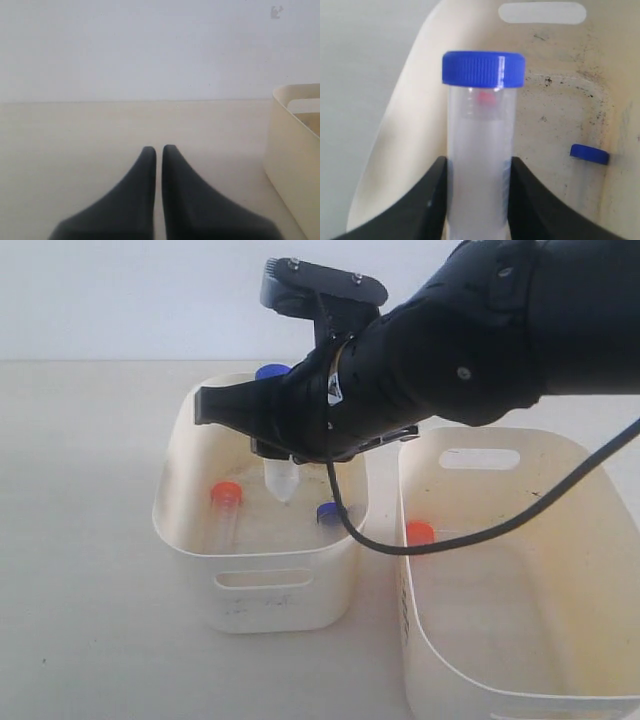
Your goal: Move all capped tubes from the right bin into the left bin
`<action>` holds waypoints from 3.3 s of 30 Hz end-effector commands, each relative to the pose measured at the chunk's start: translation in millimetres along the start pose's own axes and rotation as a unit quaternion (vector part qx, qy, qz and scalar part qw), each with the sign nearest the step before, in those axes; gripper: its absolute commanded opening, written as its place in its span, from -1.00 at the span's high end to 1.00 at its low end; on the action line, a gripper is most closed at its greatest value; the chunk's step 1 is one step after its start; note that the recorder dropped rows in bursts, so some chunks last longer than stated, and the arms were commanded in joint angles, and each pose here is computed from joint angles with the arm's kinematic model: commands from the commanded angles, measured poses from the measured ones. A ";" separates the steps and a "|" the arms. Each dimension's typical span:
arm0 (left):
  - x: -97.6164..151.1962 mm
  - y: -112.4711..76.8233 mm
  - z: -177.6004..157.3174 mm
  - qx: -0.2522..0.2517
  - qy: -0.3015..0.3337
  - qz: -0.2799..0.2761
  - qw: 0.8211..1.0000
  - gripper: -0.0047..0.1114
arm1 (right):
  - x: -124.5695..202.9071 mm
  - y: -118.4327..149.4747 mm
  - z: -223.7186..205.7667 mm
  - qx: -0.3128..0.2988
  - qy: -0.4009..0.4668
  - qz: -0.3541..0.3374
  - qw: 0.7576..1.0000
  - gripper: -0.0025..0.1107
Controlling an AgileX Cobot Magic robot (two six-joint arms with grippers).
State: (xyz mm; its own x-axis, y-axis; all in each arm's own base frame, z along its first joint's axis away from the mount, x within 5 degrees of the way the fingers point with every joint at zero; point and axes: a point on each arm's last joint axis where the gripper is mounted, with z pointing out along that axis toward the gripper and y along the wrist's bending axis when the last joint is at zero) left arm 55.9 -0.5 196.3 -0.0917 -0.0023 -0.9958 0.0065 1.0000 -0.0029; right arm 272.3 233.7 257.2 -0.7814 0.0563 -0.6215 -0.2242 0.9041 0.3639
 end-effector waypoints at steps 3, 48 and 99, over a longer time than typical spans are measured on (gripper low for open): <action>-1.1 -0.4 0.2 0.004 -0.002 -0.003 1.000 0.85 | -0.6 -0.4 -1.4 0.006 0.004 -0.014 1.000 -0.02; -1.1 -0.4 0.2 0.004 -0.002 -0.003 1.000 0.85 | 30.0 -109.7 -35.7 0.198 0.156 -0.004 0.968 0.96; -1.1 -0.4 0.2 0.004 -0.002 -0.003 1.000 0.85 | 55.3 -135.4 24.7 0.172 0.256 0.050 0.950 -0.90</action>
State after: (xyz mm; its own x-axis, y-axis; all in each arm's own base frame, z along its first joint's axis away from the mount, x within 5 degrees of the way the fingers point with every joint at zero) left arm 55.9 -0.5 196.3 -0.0917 -0.0023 -0.9958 0.0065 1.0000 -0.0029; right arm 272.5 119.6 159.2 -0.9906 0.0064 -0.1365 -0.0037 0.9973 0.0739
